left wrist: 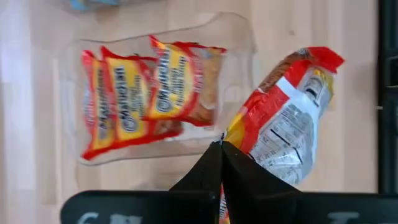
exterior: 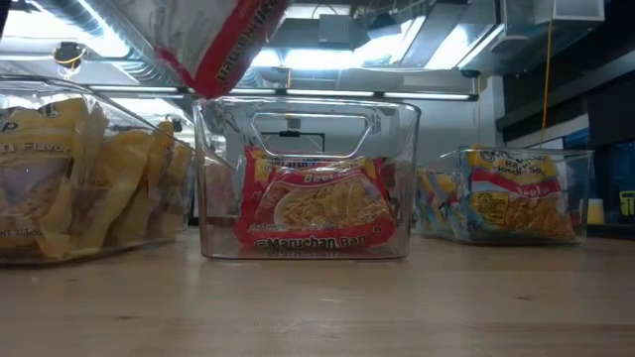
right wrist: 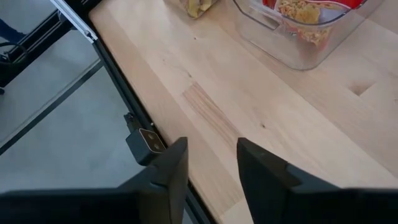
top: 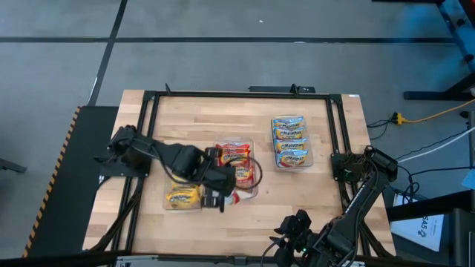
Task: Sort Maruchan noodles
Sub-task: Put the red noodle pack into the middle transparent bin
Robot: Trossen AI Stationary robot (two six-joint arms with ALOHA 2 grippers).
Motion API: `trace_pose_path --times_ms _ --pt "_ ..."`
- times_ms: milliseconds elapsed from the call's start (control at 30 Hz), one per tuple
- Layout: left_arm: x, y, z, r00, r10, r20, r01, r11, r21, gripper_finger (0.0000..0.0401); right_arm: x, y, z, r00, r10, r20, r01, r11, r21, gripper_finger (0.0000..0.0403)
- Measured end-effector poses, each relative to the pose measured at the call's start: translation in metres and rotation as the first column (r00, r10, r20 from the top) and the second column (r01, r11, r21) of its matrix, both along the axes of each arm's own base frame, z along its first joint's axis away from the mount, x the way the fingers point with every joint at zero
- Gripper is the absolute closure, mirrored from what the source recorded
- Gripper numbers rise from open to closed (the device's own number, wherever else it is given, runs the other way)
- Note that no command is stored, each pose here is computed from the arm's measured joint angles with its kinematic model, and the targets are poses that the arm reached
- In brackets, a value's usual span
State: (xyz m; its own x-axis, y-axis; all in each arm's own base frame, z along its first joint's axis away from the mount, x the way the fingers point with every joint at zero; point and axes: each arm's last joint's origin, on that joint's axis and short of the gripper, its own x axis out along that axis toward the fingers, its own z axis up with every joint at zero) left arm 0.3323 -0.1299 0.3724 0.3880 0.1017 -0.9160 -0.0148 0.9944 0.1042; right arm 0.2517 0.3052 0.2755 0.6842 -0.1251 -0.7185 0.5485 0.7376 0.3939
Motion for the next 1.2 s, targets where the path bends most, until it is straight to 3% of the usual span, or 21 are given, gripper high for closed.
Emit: trace_pose_path --times_ms 267,433,600,700,800,867,967,1000,1133,1200 --pt "0.007 0.018 0.001 1.000 -0.029 -0.007 0.030 0.999 0.032 0.0401 0.000 0.000 0.000 1.000 0.003 -0.006 -0.003 1.000 0.004 0.0273" --pt "0.007 0.023 0.018 0.996 -0.062 0.056 0.059 0.997 0.051 0.0401 0.002 -0.002 0.000 1.000 -0.004 -0.006 0.004 1.000 0.004 0.0274" --pt "0.006 0.022 0.029 0.973 -0.216 0.077 0.208 0.972 0.107 0.0401 0.008 -0.007 0.000 1.000 -0.018 -0.008 0.017 1.000 -0.003 0.0274" --pt "0.006 0.021 0.029 0.971 -0.225 0.076 0.218 0.971 0.097 0.0401 0.011 -0.009 0.000 1.000 -0.012 -0.016 0.012 1.000 -0.006 0.0274" --pt "0.006 0.023 0.027 0.990 -0.114 0.080 0.110 0.993 0.051 0.0401 0.013 -0.011 0.000 1.000 -0.012 -0.024 0.012 1.000 -0.006 0.0274" --pt "0.004 0.025 0.025 0.996 0.037 0.079 -0.038 0.999 0.012 0.0400 0.016 -0.015 -0.001 0.999 -0.005 -0.035 0.004 0.999 -0.042 0.0274" --pt "-0.008 0.028 0.021 0.962 0.272 -0.013 -0.272 0.962 -0.031 0.0395 0.021 -0.029 -0.003 0.998 -0.035 -0.061 0.027 0.990 -0.138 0.0274" --pt "-0.008 0.026 0.019 0.951 0.306 -0.035 -0.308 0.948 -0.075 0.0393 0.022 -0.036 -0.003 0.996 -0.054 -0.077 0.040 0.984 -0.173 0.0274" --pt "-0.027 0.008 0.025 0.966 0.197 -0.167 -0.240 0.924 -0.298 0.0392 0.030 -0.066 -0.006 0.975 -0.140 -0.170 0.083 0.948 -0.307 0.0274" --pt "-0.042 -0.002 0.030 0.977 0.138 -0.165 -0.186 0.926 -0.328 0.0395 0.034 -0.084 -0.005 0.962 -0.199 -0.185 0.111 0.911 -0.398 0.0274"
